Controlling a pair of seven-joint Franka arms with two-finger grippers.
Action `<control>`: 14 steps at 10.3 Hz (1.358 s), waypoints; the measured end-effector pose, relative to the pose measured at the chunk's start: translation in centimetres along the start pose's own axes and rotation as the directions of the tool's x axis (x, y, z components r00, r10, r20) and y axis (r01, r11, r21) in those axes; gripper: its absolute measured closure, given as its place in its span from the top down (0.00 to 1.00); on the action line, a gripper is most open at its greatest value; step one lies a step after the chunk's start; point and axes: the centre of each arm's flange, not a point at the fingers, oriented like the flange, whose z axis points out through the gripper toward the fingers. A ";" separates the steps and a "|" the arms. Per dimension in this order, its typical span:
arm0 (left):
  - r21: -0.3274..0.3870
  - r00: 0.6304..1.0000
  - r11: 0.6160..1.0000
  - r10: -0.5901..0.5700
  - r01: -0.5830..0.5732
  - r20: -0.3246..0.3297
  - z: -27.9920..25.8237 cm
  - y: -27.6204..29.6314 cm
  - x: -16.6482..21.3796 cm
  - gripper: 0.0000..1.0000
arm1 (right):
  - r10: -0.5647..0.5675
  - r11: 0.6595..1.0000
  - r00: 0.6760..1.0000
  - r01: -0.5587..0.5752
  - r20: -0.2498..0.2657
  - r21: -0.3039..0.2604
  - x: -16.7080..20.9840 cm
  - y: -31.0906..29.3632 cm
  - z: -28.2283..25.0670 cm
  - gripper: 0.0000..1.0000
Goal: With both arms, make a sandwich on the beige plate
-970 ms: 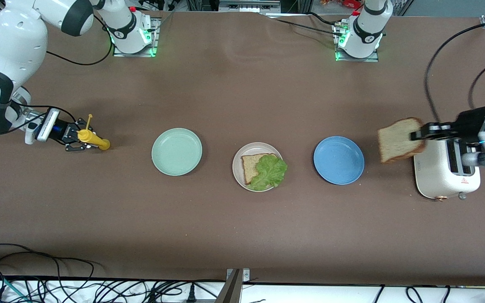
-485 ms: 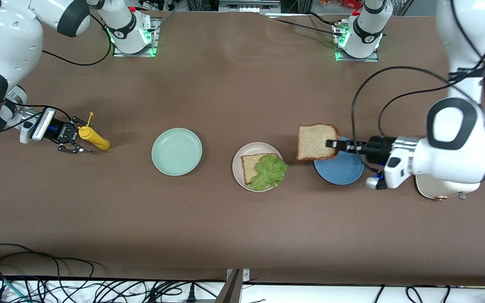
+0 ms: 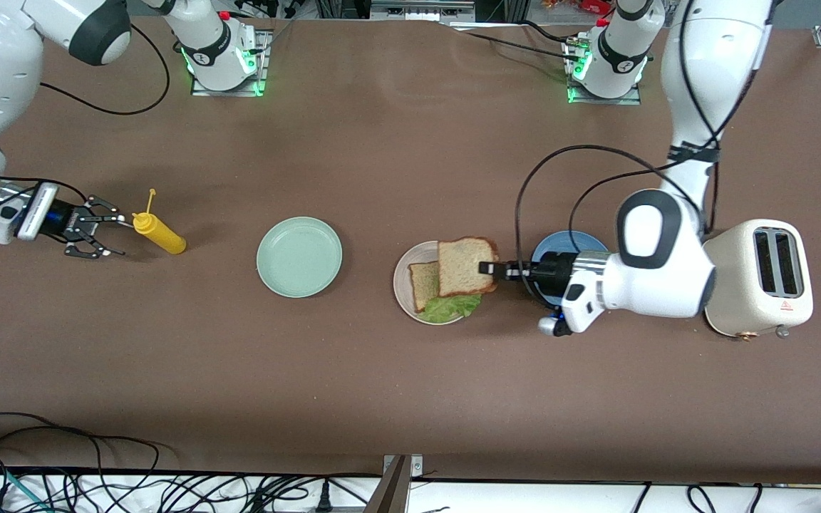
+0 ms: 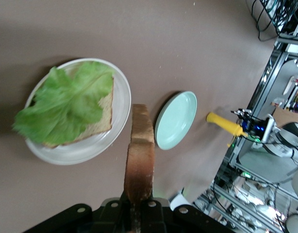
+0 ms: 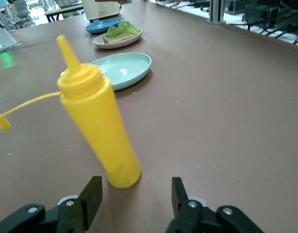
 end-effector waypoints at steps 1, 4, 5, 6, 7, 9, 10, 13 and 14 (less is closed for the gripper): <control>0.006 1.000 1.000 0.000 0.000 -0.015 1.1 0.0 0.3 0.09 | 0.028 0.999 0.999 -0.029 0.018 0.030 1.4 1.0 -1.2 0.67; 0.024 0.997 1.000 -0.006 0.007 -0.072 4.6 -0.4 1.1 0.09 | 0.128 0.987 0.988 -0.135 0.084 0.082 6.5 4.1 -4.6 0.67; 0.029 0.996 1.000 -0.006 0.008 -0.084 6.1 -0.3 1.2 0.09 | 0.174 0.979 0.979 -0.183 0.102 0.092 8.3 4.8 -5.4 0.67; 0.034 0.996 0.999 -0.005 0.008 -0.089 7.3 -0.3 1.1 0.09 | 0.230 0.966 0.965 -0.243 0.126 0.094 10.2 5.5 -5.9 0.67; 0.039 0.996 0.999 -0.007 0.010 -0.088 7.9 -0.5 1.2 0.09 | 0.289 0.947 0.944 -0.306 0.156 0.094 12.3 6.1 -6.3 0.67; 0.044 0.996 0.999 -0.014 0.018 -0.087 8.1 -1.0 1.4 0.09 | 0.426 0.890 0.871 -0.452 0.246 0.060 17.3 7.3 -7.0 0.67; 0.046 0.996 0.999 -0.018 0.022 -0.087 8.2 -1.3 1.5 0.09 | 0.491 0.854 0.819 -0.520 0.298 0.022 20.1 7.6 -7.4 0.70; 0.087 0.997 0.996 0.022 -0.015 -0.074 9.0 -2.6 1.9 0.19 | 0.656 0.736 0.637 -0.660 0.404 -0.155 27.6 6.8 -8.9 0.85; 0.096 0.997 0.995 0.040 -0.034 -0.067 9.4 -2.7 1.8 0.32 | 0.698 0.695 0.581 -0.691 0.419 -0.200 29.4 6.3 -8.9 0.87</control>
